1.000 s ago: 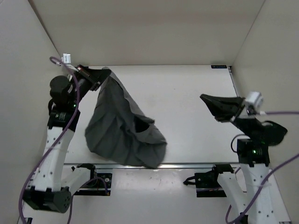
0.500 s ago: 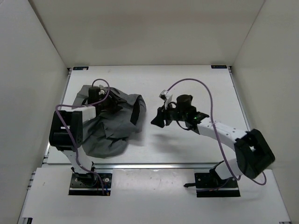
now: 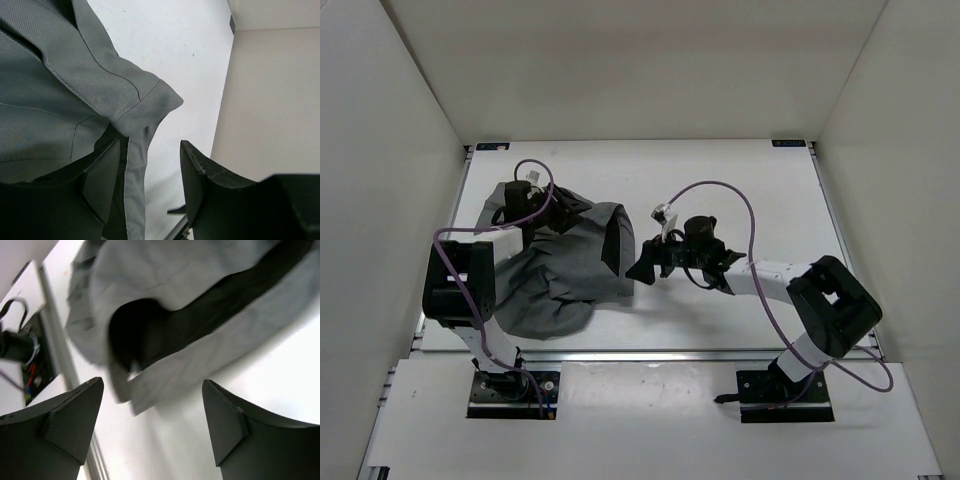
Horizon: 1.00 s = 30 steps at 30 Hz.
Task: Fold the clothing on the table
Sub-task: Flatten the skirt out
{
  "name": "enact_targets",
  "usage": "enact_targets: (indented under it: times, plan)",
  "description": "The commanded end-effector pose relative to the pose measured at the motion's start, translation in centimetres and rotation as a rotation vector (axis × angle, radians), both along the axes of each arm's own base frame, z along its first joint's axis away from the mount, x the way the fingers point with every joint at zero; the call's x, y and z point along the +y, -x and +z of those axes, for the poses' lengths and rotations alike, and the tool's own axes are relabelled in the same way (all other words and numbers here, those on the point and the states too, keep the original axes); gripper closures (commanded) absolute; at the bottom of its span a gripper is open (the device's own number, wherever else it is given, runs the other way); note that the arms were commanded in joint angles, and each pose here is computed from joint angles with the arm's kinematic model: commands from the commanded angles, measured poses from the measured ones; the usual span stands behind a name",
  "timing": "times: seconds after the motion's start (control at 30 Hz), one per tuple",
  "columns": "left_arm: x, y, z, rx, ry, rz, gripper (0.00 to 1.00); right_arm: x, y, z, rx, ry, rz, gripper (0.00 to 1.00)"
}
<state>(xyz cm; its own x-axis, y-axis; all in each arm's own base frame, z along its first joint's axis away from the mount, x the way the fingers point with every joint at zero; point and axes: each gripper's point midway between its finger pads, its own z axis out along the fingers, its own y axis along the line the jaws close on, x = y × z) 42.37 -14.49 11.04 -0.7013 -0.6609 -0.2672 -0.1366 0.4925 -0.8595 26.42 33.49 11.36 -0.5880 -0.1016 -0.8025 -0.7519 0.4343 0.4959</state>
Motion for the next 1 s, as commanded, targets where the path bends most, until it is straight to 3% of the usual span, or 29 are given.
enact_targets:
  times: [0.0, 0.1, 0.17, 0.27, 0.6, 0.77, 0.87, 0.9, 0.93, 0.97]
  plan:
    - [-0.4, -0.3, 3.3, -0.098, 0.013, -0.03, 0.39, 1.4, 2.5, 2.7, -0.086, -0.113, 0.039, 0.22]
    - [-0.4, -0.1, 3.6, -0.102, 0.023, -0.034, 0.39, 1.7, 4.6, 1.4, -0.022, -0.114, 0.068, 0.19]
    - [-0.4, 0.1, 4.0, -0.109, 0.031, -0.037, 0.4, 1.8, 5.1, 1.5, -0.006, -0.133, 0.064, 0.09]
    - [-0.1, 0.4, 4.6, -0.125, 0.038, -0.022, 0.4, 2.2, 5.5, 1.9, 0.011, -0.149, 0.037, 0.04]
    - [-0.3, 0.5, 5.0, -0.131, 0.058, -0.012, 0.4, 3.6, 4.3, 0.1, 0.182, -0.152, -0.013, 0.04]
    - [-0.3, 0.5, 5.2, -0.13, 0.061, -0.013, 0.4, 5.1, 3.9, -0.3, 0.219, -0.154, 0.016, 0.11]
    - [-0.1, 0.5, 5.2, -0.134, 0.055, -0.011, 0.4, 5.8, 3.3, -0.8, 0.23, -0.144, 0.019, 0.36]
    - [0.2, 0.4, 5.5, -0.136, 0.061, 0.002, 0.4, 5.7, 2.9, -0.6, 0.236, -0.149, 0.009, 0.58]
    - [-0.2, 0.6, 5.6, -0.141, 0.062, -0.009, 0.4, 5.6, 2.6, -0.5, 0.233, -0.16, 0.004, 0.73]
    - [-0.3, 0.6, 5.5, -0.14, 0.06, -0.011, 0.4, 5.6, 2.6, -0.4, 0.234, -0.165, 0.004, 1.0]
